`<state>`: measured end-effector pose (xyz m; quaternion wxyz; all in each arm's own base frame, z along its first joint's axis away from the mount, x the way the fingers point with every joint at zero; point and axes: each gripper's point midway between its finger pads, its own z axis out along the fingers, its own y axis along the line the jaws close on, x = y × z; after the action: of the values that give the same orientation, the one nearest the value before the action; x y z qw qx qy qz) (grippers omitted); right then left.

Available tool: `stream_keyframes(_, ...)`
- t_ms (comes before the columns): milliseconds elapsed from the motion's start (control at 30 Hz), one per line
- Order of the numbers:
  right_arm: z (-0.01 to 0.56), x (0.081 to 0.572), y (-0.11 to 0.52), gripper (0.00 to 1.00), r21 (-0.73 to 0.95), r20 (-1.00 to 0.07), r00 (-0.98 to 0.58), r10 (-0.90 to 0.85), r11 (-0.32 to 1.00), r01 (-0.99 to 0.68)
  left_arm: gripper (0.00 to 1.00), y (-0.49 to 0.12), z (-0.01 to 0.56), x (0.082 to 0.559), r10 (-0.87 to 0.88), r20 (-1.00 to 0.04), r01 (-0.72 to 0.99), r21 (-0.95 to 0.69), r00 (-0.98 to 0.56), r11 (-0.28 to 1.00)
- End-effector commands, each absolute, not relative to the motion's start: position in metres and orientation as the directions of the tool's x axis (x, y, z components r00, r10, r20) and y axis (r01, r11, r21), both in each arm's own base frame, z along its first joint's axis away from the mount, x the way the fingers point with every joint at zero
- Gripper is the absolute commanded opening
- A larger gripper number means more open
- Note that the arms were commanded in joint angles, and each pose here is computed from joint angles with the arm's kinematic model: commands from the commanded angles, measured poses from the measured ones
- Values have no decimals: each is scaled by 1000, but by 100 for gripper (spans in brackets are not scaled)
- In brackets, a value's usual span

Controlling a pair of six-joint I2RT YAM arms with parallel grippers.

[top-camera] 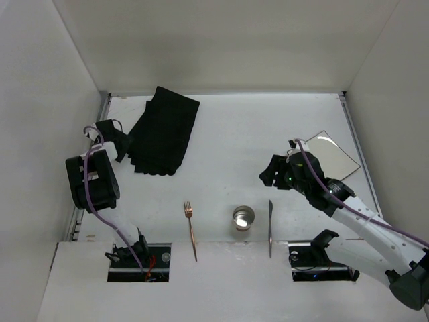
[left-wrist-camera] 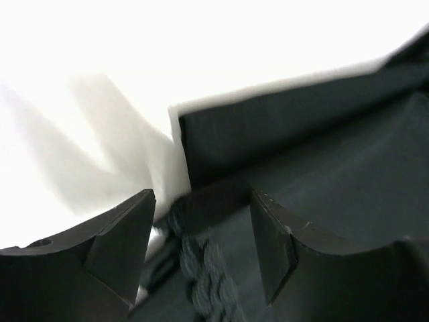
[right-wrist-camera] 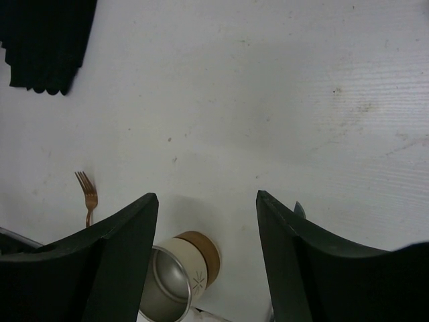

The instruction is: Set the dinner table for one person

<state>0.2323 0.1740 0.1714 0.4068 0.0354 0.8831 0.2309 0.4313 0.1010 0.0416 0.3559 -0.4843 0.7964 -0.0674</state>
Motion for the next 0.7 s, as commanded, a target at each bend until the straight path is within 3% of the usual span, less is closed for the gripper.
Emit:
stream_keyframes(0,178,233,181,66,459,-713,-653,256,874,-159,56,107,54,451,-802,-520,-678,-478,-293,558)
stream_keyframes(233,177,232,181,67,454,-705,-663,253,879,-147,48,110,41,468,-798,-513,-678,-467,-315,568)
stream_keyframes(367,181,233,180,67,453,-710,-655,258,879,-146,34,105,34,469,-798,-502,-675,-463,-335,575)
stream_keyframes(533,183,235,178,67,455,-712,-650,265,879,-141,8,103,41,464,-805,-495,-667,-482,-328,568)
stream_keyframes(667,183,235,180,67,455,-713,-650,263,879,-144,1,95,97,476,-793,-538,-582,-560,-287,590)
